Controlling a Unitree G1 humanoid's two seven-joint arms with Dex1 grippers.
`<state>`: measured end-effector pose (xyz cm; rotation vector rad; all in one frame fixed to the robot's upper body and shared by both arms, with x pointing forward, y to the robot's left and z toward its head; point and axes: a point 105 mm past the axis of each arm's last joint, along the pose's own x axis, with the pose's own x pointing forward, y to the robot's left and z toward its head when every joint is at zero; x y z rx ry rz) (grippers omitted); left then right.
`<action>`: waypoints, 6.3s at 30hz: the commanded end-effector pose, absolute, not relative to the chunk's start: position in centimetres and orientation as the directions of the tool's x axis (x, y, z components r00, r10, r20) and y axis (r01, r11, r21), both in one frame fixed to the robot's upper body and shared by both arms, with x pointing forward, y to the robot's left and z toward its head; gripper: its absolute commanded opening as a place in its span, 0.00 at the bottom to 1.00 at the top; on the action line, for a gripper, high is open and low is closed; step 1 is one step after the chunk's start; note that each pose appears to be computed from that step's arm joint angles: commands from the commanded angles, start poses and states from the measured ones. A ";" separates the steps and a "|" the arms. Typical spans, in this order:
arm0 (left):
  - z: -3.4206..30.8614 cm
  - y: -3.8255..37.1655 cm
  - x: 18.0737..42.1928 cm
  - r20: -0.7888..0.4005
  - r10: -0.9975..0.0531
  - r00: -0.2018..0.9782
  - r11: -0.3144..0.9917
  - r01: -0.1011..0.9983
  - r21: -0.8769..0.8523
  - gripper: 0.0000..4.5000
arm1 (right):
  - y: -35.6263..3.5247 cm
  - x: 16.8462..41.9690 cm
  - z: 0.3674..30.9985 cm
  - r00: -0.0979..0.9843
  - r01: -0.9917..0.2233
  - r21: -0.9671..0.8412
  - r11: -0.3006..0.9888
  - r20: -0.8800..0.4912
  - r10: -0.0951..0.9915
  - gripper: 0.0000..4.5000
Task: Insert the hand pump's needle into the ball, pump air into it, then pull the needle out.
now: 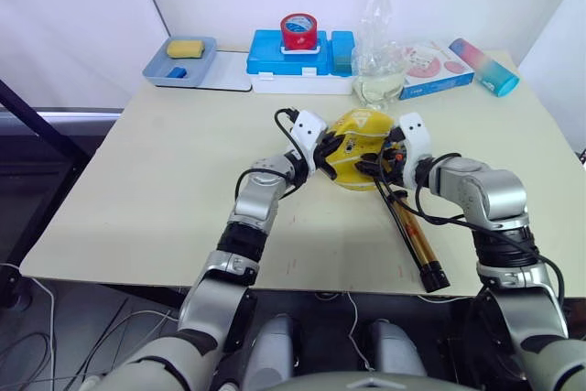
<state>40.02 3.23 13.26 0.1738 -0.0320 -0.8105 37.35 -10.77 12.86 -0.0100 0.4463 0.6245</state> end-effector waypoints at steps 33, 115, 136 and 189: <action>9.5 1.4 39.0 -0.176 -0.764 0.621 0.611 0.784 0.113 0.00 | -9.3 37.5 12.7 0.664 -0.660 -0.231 0.715 -0.624 0.411 0.00; 9.0 1.3 39.6 -0.182 -0.771 0.611 0.600 0.792 0.117 0.00 | -4.8 36.1 6.0 0.524 -0.331 0.278 0.902 -0.741 0.420 0.00; 9.1 1.7 39.9 -0.182 -0.766 0.616 0.604 0.787 0.126 0.00 | -7.4 35.5 8.5 0.593 -0.387 0.227 0.894 -0.680 0.430 0.99; 10.2 0.8 39.8 -0.169 -0.795 0.583 0.562 0.812 0.156 0.00 | -28.7 24.1 12.9 0.704 -0.704 -0.240 0.668 -0.123 0.699 0.99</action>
